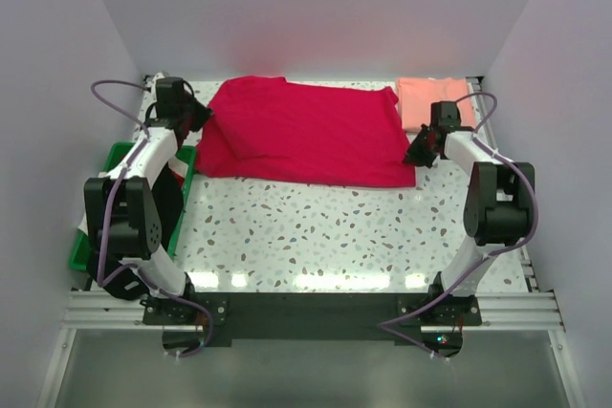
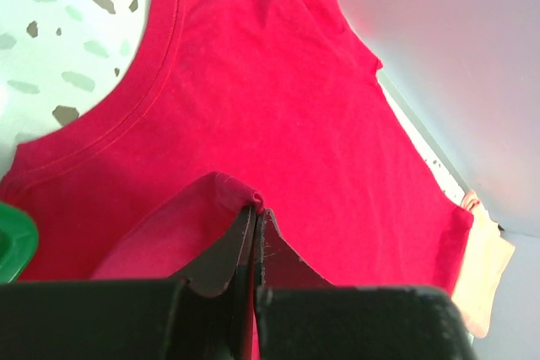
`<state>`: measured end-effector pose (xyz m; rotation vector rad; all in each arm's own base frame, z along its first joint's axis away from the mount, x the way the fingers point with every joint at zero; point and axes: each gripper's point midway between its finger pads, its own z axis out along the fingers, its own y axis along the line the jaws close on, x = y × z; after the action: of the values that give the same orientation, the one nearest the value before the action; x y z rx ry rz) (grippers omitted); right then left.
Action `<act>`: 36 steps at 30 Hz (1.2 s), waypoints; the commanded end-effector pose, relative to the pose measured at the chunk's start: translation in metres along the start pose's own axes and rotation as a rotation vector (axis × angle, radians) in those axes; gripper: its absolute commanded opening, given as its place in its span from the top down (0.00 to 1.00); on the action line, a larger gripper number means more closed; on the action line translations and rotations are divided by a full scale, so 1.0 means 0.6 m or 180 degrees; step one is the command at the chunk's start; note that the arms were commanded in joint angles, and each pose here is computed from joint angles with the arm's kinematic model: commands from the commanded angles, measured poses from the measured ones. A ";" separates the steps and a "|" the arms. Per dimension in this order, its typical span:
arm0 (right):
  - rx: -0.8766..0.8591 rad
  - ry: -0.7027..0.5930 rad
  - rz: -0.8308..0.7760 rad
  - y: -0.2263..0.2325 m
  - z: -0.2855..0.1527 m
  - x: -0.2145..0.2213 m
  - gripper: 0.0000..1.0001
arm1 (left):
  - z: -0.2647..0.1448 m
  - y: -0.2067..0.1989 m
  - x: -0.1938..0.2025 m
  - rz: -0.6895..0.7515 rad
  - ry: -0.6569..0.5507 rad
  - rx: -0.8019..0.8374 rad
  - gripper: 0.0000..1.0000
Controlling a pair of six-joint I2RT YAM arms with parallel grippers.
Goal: Fold and stack the t-shirts
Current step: Fold the tshirt
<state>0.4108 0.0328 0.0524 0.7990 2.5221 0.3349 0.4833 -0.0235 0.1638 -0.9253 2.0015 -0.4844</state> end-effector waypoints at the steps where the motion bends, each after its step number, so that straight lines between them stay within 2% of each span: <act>1: -0.0193 -0.0254 0.0087 0.026 -0.015 -0.050 1.00 | 0.006 -0.038 -0.037 0.0106 -0.0182 0.0142 1.00; 17: -0.0402 -0.0466 0.0276 0.026 -0.029 -0.100 1.00 | 0.024 -0.049 -0.052 0.0167 -0.0203 0.0142 1.00; 36: -0.0476 -0.0427 0.0396 0.021 -0.006 -0.116 1.00 | 0.054 -0.044 -0.075 0.0150 -0.0234 0.0074 1.00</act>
<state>0.4429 0.0025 0.0707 0.9124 2.3622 0.4466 0.5230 -0.0176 0.1673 -0.8992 1.9989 -0.4662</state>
